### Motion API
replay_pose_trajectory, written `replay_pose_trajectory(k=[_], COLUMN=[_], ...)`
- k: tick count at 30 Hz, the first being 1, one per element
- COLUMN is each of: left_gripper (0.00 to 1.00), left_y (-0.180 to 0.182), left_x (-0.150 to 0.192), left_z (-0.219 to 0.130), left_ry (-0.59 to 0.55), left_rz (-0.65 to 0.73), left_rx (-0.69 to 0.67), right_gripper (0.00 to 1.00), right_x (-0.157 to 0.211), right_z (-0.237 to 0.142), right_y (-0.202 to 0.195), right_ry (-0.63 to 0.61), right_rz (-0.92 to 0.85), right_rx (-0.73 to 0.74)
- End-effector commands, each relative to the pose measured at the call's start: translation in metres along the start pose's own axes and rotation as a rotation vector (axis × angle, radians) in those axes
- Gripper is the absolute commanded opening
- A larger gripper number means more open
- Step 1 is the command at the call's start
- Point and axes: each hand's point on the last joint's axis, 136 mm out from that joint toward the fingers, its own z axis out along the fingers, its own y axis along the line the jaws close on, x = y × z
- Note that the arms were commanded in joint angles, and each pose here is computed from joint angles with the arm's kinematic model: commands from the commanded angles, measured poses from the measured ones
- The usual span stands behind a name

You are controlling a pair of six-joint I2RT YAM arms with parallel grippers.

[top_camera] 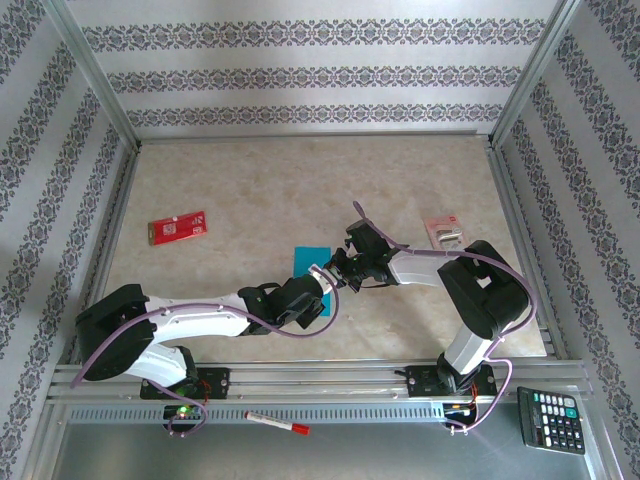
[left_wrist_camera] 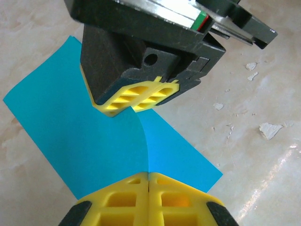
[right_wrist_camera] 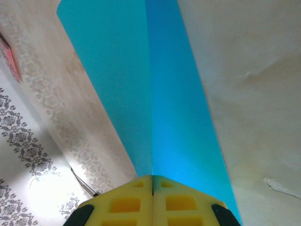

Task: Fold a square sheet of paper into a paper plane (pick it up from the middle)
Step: Fold the triangle a second time at the center of the table.

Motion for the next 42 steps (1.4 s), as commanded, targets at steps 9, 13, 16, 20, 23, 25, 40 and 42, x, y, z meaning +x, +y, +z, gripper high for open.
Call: replay_pose_trajectory(k=[9, 13, 16, 20, 23, 25, 40, 42], left_gripper=[0.0, 0.0, 0.0, 0.0, 0.0, 0.0, 0.0, 0.0], left_y=[-0.008, -0.009, -0.01, -0.011, -0.01, -0.009, -0.006, -0.006], left_x=[-0.009, -0.012, -0.014, -0.013, -0.011, -0.011, -0.01, -0.009], left_z=[0.001, -0.001, -0.003, -0.003, -0.003, -0.004, 0.0, -0.001], left_ry=[-0.04, -0.044, -0.055, -0.051, -0.05, -0.055, -0.052, -0.052], left_rz=[-0.136, -0.209, -0.239, -0.248, -0.253, -0.259, -0.313, -0.313], left_rx=[0.173, 0.262, 0.309, 0.327, 0.325, 0.325, 0.373, 0.376], right_gripper=[0.22, 0.35, 0.48, 0.52, 0.52, 0.52, 0.0, 0.0], right_x=[-0.005, -0.014, -0.024, -0.035, -0.042, -0.048, -0.048, -0.044], right_z=[-0.01, -0.035, -0.057, -0.068, -0.068, -0.072, -0.057, -0.052], right_y=[-0.002, -0.002, -0.009, -0.002, -0.002, -0.004, 0.028, 0.036], right_ry=[-0.007, -0.057, -0.118, -0.163, -0.173, -0.195, -0.143, -0.122], right_rz=[-0.028, -0.097, -0.16, -0.232, -0.268, -0.299, -0.451, -0.471], right_rx=[-0.012, 0.007, 0.065, 0.08, 0.126, 0.17, 0.102, 0.08])
